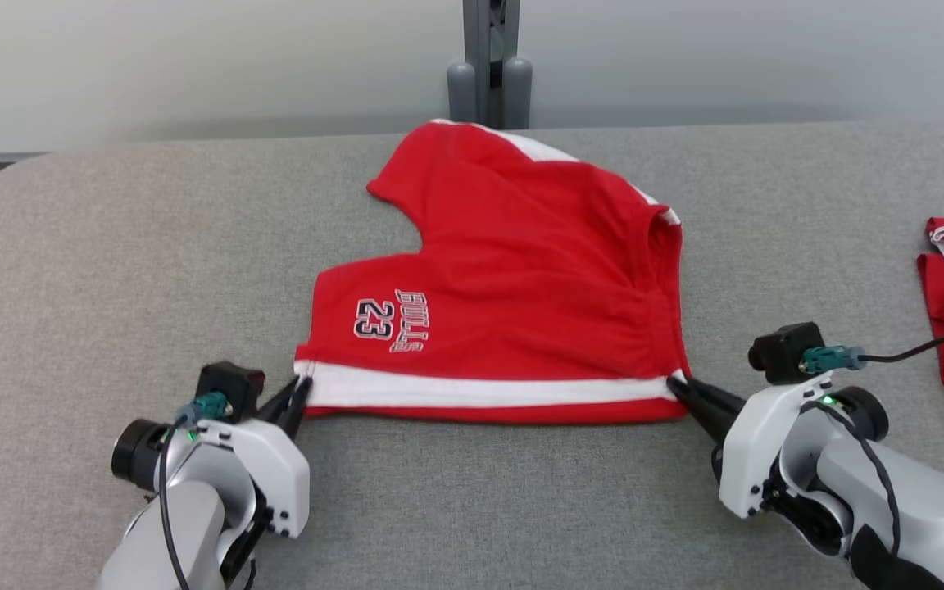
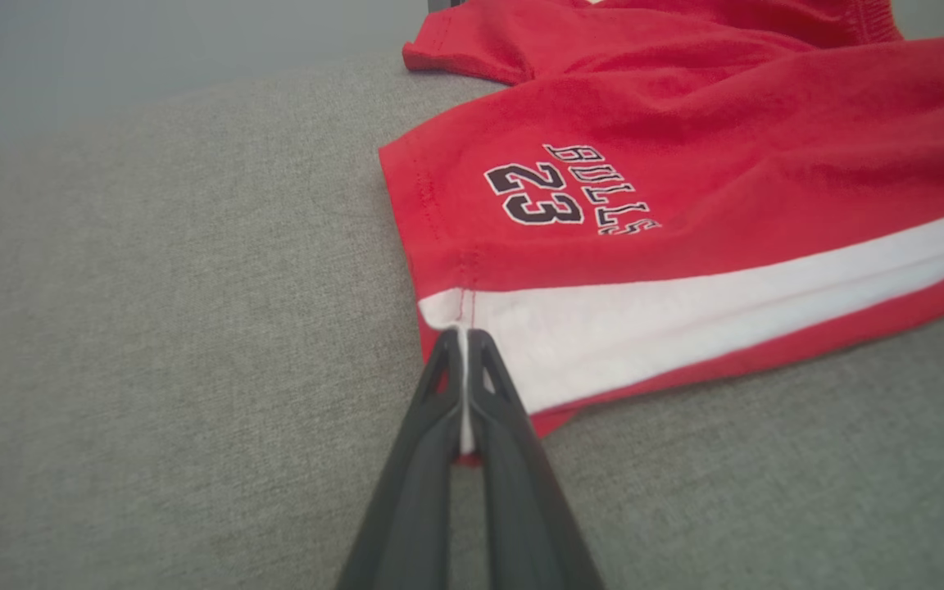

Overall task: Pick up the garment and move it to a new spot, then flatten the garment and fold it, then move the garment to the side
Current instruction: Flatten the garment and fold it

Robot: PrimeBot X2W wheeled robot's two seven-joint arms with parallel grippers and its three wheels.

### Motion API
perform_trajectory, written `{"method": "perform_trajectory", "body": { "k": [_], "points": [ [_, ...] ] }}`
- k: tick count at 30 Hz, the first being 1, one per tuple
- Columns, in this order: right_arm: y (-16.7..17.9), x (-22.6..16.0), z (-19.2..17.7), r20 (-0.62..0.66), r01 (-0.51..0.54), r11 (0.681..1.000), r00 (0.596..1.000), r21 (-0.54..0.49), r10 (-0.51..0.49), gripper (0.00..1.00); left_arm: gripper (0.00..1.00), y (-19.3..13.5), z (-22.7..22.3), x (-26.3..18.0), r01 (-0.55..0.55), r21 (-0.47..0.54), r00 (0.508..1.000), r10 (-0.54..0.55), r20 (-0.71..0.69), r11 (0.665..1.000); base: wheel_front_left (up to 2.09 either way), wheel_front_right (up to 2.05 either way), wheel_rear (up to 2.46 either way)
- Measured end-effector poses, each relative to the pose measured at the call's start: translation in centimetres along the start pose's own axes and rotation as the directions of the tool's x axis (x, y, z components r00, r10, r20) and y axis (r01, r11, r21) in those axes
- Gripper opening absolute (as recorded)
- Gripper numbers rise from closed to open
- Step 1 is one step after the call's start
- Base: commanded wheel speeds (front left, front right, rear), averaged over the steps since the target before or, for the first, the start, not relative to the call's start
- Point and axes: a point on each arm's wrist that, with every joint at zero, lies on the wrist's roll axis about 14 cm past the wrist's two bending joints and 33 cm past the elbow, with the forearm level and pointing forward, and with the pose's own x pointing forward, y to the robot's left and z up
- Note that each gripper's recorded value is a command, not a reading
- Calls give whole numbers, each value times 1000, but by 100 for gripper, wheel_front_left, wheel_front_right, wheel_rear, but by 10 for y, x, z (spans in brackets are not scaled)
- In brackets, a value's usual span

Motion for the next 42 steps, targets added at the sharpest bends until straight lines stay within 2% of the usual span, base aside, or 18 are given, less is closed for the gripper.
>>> {"method": "perform_trajectory", "body": {
  "k": [8,21,27,28,36,39,42],
  "points": [
    [21,-18,-20,-147,-52,998,988,38,57,0,0,-4,-23,-23,47,77,993,-38,-109,996,0,0,0],
    [47,-57,-49,-353,-112,987,924,118,147,0,0,-6,-39,-75,135,133,959,-96,-267,982,0,0,0],
    [55,-75,-68,-440,-121,978,879,169,185,0,0,-8,-46,-104,152,119,937,-104,-334,981,0,0,0],
    [59,-81,-76,-467,-118,973,861,200,200,0,0,-11,-51,-114,156,83,925,-117,-362,984,0,0,0],
    [72,-99,-97,-529,-125,958,812,258,248,0,0,-22,-54,-138,171,42,902,-140,-408,984,0,0,0],
    [76,-101,-98,-530,-132,951,805,279,267,0,0,-22,-48,-139,171,47,905,-138,-403,984,0,0,0],
    [75,-99,-90,-504,-130,946,820,298,272,0,0,-21,-38,-136,161,52,914,-130,-385,986,0,0,0]
  ]
}}
